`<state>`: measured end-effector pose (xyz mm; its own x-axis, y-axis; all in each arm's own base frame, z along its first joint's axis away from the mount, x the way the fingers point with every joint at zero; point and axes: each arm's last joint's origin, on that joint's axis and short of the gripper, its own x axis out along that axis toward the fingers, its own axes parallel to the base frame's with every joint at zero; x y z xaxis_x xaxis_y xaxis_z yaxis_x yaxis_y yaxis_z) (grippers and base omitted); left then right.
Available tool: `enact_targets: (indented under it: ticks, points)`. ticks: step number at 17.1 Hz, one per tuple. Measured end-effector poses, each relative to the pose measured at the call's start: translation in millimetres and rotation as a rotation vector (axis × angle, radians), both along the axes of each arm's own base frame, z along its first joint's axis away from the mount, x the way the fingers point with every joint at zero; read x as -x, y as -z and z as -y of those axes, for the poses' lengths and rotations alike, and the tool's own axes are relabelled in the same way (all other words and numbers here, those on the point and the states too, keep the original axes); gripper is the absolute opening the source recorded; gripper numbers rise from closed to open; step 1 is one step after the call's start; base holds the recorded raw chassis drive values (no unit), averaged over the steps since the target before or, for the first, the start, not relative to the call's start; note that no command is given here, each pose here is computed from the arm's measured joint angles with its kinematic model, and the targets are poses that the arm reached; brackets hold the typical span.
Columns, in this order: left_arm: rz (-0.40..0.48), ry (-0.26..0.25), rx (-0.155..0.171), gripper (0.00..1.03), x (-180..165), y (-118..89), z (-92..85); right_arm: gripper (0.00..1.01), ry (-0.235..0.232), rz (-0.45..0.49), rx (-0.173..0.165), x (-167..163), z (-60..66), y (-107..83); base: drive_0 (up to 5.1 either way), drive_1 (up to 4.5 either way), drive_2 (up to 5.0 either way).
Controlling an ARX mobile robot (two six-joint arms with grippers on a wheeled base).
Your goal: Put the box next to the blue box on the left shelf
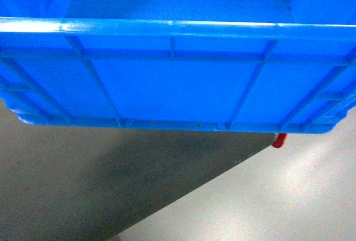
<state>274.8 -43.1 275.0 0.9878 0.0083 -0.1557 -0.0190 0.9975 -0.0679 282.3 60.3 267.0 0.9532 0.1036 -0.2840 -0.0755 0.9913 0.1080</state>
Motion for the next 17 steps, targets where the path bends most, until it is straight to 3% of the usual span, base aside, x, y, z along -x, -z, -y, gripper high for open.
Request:
enact_targets:
  ticks: [17]
  points:
    - [0.001,0.000,0.000,0.15,0.0,-0.1,0.0,0.08,0.000,-0.001,0.000,0.0,0.0,0.1,-1.6,-1.57,-1.6]
